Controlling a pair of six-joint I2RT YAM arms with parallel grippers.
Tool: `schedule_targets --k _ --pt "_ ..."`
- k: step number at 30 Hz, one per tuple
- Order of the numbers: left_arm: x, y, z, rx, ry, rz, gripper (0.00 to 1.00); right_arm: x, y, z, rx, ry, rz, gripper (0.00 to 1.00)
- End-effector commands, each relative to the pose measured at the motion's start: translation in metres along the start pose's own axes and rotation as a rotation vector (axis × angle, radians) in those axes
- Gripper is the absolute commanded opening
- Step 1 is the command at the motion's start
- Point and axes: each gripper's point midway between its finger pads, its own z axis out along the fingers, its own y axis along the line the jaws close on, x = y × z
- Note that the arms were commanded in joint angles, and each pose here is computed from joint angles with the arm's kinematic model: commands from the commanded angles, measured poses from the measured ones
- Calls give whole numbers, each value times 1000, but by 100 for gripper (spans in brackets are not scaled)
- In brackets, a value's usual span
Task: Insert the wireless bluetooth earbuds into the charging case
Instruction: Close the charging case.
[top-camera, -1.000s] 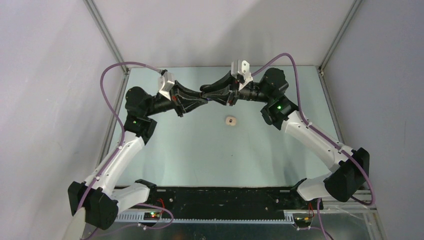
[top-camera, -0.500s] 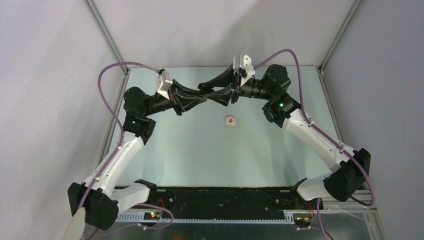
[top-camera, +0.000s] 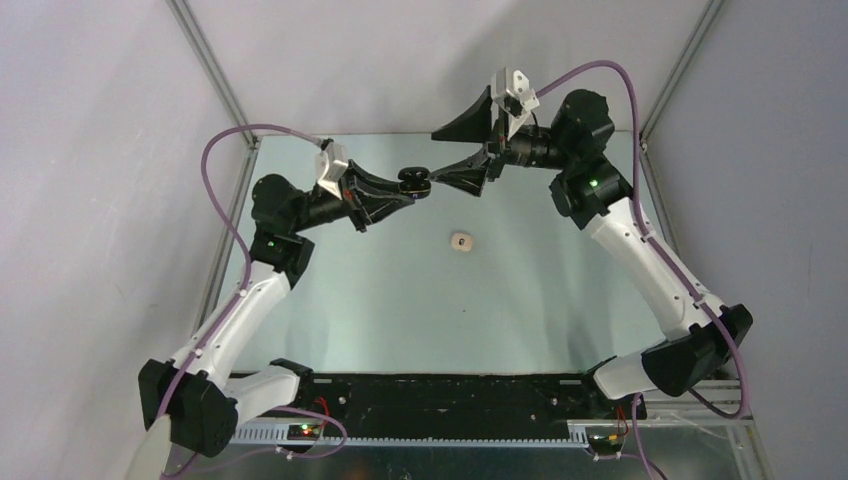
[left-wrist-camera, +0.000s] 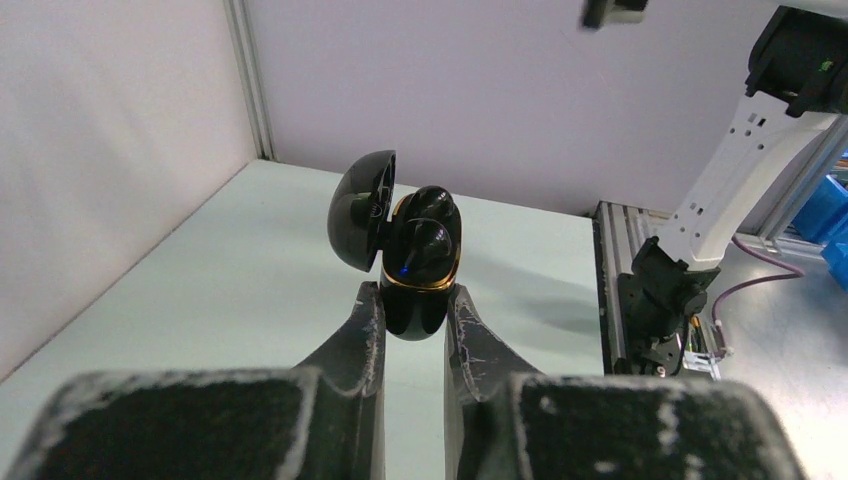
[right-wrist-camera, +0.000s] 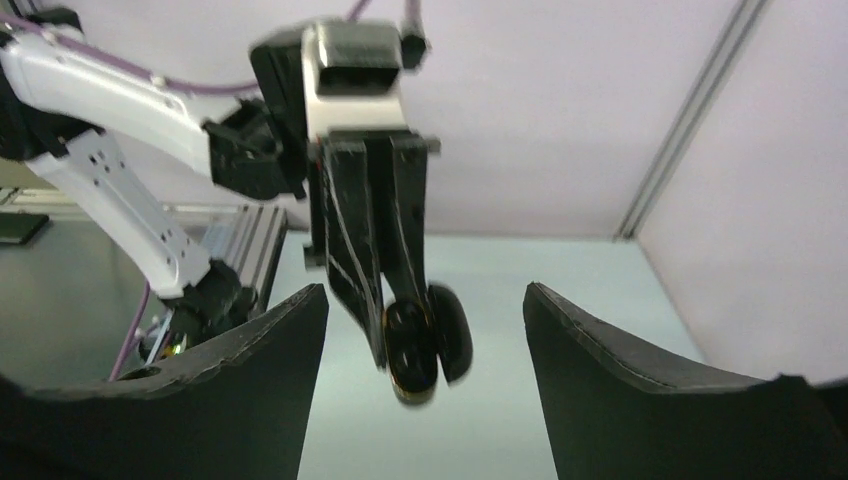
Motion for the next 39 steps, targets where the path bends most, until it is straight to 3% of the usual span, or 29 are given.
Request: schedule_targets --k 1,9,27,33,39 --pt "3 4 -1 -22 -11 12 0 45 7 -22 -39 173 117 77" --pt "14 18 3 -55 15 -29 0 90 1 -25 -58 263 103 78" --pt "19 26 10 -74 38 -88 0 113 17 0 -131 275 83 77" --pt "22 25 9 -68 53 -80 0 102 5 -5 -74 262 45 78" --pt "24 24 7 -65 61 -67 0 122 -4 -7 -74 297 74 79"
